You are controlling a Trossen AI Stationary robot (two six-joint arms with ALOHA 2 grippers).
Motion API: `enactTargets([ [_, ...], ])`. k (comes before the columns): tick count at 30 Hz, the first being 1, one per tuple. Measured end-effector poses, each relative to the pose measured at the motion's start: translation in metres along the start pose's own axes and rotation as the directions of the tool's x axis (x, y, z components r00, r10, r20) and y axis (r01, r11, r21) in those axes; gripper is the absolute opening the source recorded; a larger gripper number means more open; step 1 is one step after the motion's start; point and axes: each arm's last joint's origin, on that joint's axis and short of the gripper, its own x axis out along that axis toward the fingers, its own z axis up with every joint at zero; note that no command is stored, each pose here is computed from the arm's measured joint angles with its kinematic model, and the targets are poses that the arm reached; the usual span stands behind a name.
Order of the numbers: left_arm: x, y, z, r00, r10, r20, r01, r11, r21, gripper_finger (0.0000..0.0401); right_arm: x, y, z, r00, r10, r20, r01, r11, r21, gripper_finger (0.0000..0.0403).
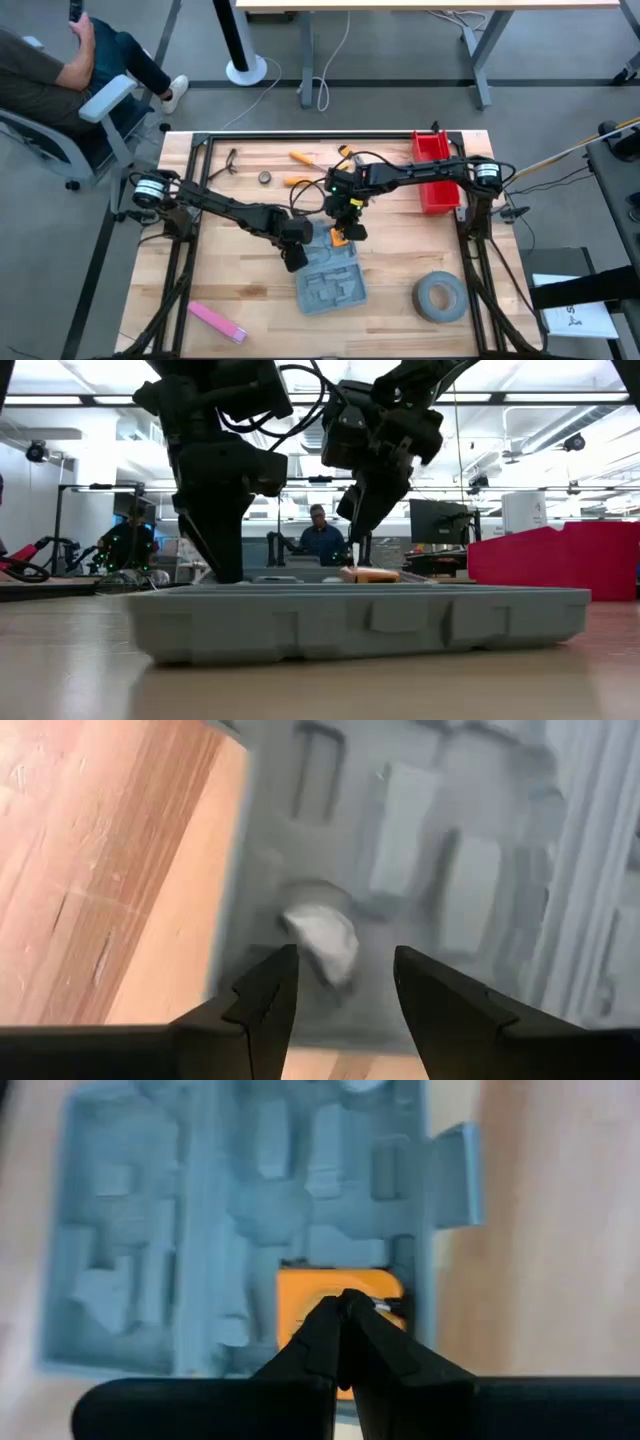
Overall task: Prefit tool cases
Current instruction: Remove the yellow measuring tape from the gray pre-fit tool case
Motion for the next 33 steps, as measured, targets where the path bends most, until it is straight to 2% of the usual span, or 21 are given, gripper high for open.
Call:
enactTargets([
  [2, 0.0, 0.0, 0.0, 1.0, 0.0, 0.0, 0.0, 1.0, 0.004, 0.017, 0.0, 0.001, 0.001, 0.998, 0.052, 0.023, -0.052, 0.999, 0.009, 0.0],
  [11, -0.001, 0.0, 0.0, 1.0, 0.001, 0.004, -0.001, 1.0, 0.015, 0.0176, 0.001, 0.006, 0.006, 0.986, 0.148, 0.077, -0.149, 0.989, 0.013, 0.0],
  [24, -0.002, 0.001, 0.0, 1.0, 0.003, 0.007, -0.003, 1.0, 0.016, 0.0185, -0.002, 0.012, 0.011, 0.924, 0.352, 0.147, -0.352, 0.936, -0.03, 0.0],
  [33, -0.002, 0.002, 0.0, 1.0, 0.011, -0.004, -0.011, 1.0, 0.017, 0.0173, -0.002, 0.012, 0.012, 0.919, 0.362, 0.153, -0.358, 0.932, -0.056, 0.0],
])
